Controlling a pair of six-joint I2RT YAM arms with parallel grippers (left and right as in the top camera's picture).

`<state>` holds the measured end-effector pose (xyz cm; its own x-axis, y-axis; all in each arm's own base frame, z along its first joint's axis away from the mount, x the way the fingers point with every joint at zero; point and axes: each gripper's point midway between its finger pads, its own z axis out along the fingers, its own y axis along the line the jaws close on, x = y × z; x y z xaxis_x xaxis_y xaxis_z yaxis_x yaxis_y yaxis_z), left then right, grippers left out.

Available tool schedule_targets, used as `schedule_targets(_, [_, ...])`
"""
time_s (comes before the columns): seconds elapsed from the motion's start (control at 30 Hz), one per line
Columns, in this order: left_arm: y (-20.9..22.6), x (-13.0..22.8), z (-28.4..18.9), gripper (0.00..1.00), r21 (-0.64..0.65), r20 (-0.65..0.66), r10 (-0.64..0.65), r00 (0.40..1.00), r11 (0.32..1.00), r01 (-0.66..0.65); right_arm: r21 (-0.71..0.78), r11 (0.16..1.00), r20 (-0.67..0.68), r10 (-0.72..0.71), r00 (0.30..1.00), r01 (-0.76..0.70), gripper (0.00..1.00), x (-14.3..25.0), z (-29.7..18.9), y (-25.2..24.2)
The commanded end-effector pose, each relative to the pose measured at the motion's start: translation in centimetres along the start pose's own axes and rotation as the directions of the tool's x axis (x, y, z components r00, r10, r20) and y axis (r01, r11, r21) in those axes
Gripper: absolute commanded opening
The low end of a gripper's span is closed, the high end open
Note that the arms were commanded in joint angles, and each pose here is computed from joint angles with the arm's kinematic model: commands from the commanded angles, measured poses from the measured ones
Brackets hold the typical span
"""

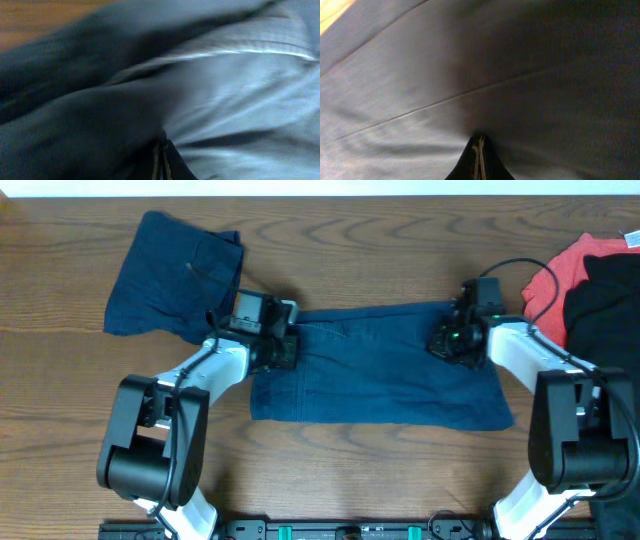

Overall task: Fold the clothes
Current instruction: 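Grasp the top edge of the folded shorts with both grippers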

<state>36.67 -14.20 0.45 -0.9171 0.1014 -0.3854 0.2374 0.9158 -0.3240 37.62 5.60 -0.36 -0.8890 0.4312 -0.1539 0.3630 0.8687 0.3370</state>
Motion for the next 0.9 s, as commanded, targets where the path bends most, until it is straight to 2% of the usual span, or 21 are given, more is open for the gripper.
schedule_targets(0.0, [2.7,-0.5,-1.1,0.06,-0.076,0.016,-0.050,0.999,0.996,0.051,0.142,0.988,0.035,0.058,0.998,-0.062,0.01,-1.1,-0.4,-4.9])
schedule_targets(0.07, [2.2,-0.7,-2.2,0.09,-0.028,0.024,-0.064,0.998,0.998,0.065,0.153,0.987,0.013,0.043,0.999,-0.045,0.01,-1.0,-0.8,-5.9])
schedule_targets(0.13, [1.1,-1.3,-3.9,0.15,0.025,0.044,-0.068,0.997,0.997,0.066,0.145,0.989,-0.014,0.021,1.000,-0.019,0.01,-0.6,-1.6,-6.3])
schedule_targets(0.3, [-0.2,-1.5,-9.4,0.60,0.034,0.094,-0.086,0.992,0.996,0.083,-0.038,0.994,-0.070,-0.108,0.992,0.106,0.05,1.1,-4.9,-3.1])
schedule_targets(0.37, [-0.3,-0.9,-11.1,0.68,0.029,0.095,-0.098,0.991,0.995,0.096,-0.135,0.978,-0.084,-0.172,0.981,0.160,0.09,2.2,-6.4,-1.1])
schedule_targets(0.5, [0.4,1.4,-12.3,0.74,0.008,0.026,-0.156,0.987,0.988,0.155,-0.206,0.954,-0.101,-0.241,0.965,0.216,0.15,4.5,-9.0,1.4])
schedule_targets(0.67, [2.1,4.4,-10.4,0.77,-0.019,-0.088,-0.223,0.971,0.975,0.222,-0.218,0.930,-0.149,-0.330,0.932,0.295,0.17,7.3,-8.5,3.8])
schedule_targets(0.8, [3.2,5.3,-8.2,0.79,-0.013,-0.151,-0.221,0.964,0.975,0.222,-0.143,0.940,-0.196,-0.333,0.922,0.309,0.09,8.5,-6.3,4.1])
schedule_targets(0.87, [2.9,5.4,-7.0,0.79,0.040,-0.171,-0.208,0.963,0.975,0.218,-0.145,0.936,-0.218,-0.348,0.912,0.322,0.05,9.1,-5.1,4.6])
